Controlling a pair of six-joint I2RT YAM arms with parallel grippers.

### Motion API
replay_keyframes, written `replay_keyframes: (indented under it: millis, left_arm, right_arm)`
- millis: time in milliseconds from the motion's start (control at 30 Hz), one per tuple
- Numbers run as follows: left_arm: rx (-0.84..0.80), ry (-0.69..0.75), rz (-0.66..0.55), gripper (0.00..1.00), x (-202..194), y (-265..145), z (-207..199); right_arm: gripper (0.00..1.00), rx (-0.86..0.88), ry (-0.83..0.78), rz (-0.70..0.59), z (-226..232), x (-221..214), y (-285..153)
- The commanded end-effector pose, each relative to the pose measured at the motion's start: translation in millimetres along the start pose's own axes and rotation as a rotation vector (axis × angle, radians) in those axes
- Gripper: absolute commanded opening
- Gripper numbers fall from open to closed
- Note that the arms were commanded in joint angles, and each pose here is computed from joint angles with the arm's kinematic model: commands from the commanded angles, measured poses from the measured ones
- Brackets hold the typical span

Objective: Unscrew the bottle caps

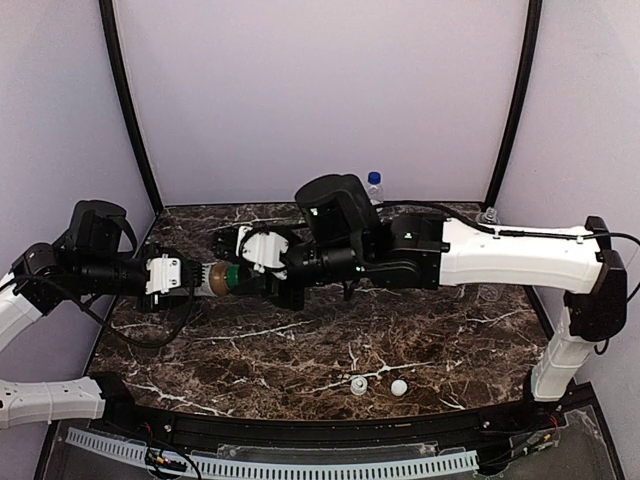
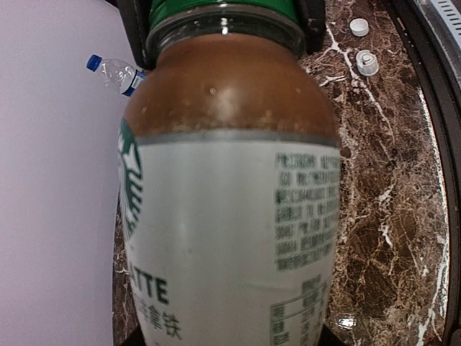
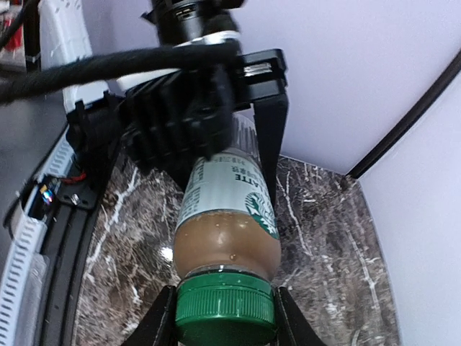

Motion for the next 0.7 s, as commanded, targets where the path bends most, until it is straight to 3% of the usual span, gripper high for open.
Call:
replay_keyframes:
  millis: [0, 167, 300, 467, 600, 633, 667]
  left_arm:
    - [-0.222, -0.098, -0.222, 0.45, 39, -13, -36]
    - [-0.235, -0.085, -0.232, 0.45, 40, -14, -40]
    - [-0.239, -0.087, -0.234, 0.45, 40, -14, -41]
    - [-0.234, -0.09, -0.228, 0.45, 39, -14, -41]
    - [-0.213, -0.103, -0.227, 0.45, 39, -14, -37]
    - [-0.205, -0.109, -0.223, 0.45, 38, -14, -36]
    - [-0.196, -0.11, -0.224, 0.45, 38, -13, -35]
  right_arm:
    - [0.0, -0.007, -0.638, 0.039, 50, -4, 5]
    - [0.0, -0.139, -1.046, 0.109, 50, -20, 3]
    - [0.0, -0.188, -1.226, 0.156, 44, -29, 3]
    - [0.0, -0.262, -1.307, 0.173, 36, -25, 6]
    - [0.01, -0.312, -1.263, 0.132, 34, -19, 5]
    - [0.17, -0.33, -1.235, 0.129, 32, -18, 5]
    - [0.48, -0.343, -1.191, 0.128, 30, -17, 5]
Point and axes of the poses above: each gripper's point midway between its finger pads, its own y axis out along the fingers, its own z axis along the line the jaws close on, x = y × z, the point moved 1 cm from there along -y, back along the fingers, and after that the axes turned 8 degrees about y, right-handed, at the moved point
